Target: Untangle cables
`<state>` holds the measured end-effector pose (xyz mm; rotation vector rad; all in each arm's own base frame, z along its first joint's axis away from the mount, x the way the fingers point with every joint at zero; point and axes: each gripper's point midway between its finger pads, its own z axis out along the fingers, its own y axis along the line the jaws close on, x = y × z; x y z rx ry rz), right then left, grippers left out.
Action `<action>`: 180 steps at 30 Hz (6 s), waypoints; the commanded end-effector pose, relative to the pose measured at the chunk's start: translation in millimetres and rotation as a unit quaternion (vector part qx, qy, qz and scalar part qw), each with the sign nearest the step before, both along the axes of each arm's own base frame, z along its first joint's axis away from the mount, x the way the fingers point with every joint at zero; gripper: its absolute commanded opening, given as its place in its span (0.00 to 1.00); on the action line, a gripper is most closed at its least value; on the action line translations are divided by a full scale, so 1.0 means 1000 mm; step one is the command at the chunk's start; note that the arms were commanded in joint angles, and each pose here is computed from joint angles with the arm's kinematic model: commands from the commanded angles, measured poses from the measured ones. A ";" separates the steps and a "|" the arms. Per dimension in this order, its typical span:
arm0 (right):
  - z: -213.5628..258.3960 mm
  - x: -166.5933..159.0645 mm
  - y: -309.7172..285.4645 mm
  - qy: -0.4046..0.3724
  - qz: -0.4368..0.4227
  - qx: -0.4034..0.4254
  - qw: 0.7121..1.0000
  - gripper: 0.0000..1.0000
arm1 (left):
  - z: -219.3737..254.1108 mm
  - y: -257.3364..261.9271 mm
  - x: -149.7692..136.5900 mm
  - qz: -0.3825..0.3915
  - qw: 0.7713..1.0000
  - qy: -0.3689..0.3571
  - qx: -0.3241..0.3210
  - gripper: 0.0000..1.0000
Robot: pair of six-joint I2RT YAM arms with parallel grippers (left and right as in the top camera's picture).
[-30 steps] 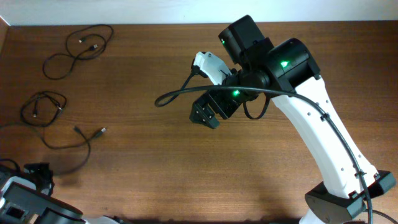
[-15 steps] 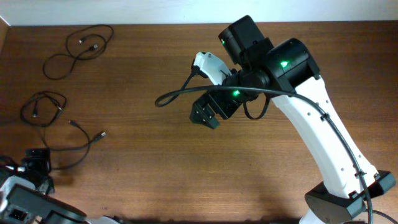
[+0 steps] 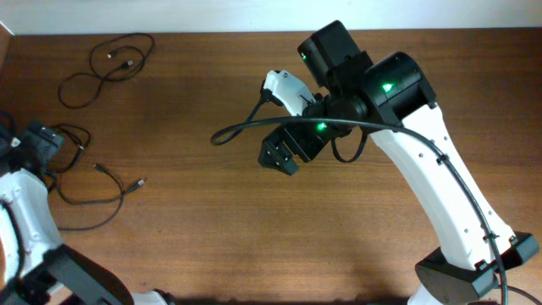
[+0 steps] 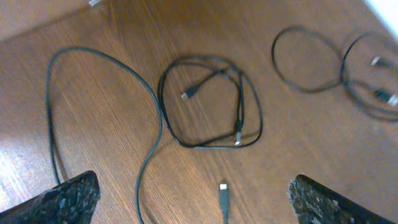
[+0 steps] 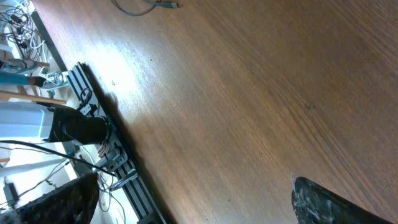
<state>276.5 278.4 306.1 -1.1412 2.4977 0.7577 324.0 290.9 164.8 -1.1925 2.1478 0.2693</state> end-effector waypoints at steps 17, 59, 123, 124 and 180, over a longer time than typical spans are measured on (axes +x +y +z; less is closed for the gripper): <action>-0.004 -0.002 0.000 0.009 -0.004 -0.006 1.000 0.99 | -0.113 0.077 0.013 0.039 0.999 0.012 -0.014 0.85; 0.033 -0.001 -0.105 0.030 -0.236 -0.033 0.971 0.98 | 0.127 -0.084 0.046 -0.130 0.932 -0.299 -0.155 0.99; -0.061 -0.069 -0.231 -0.427 -0.293 0.024 0.855 0.98 | 0.093 -0.316 -0.256 -0.433 0.899 -0.004 -0.069 0.99; -0.074 -0.066 -0.226 -0.440 -0.284 0.038 0.851 0.98 | 0.093 -0.316 -0.256 -0.433 0.899 -0.004 -0.069 0.99; -0.150 -0.031 -0.282 -0.488 -0.465 0.068 0.736 0.98 | 0.093 -0.316 -0.256 -0.433 0.899 -0.004 -0.069 0.99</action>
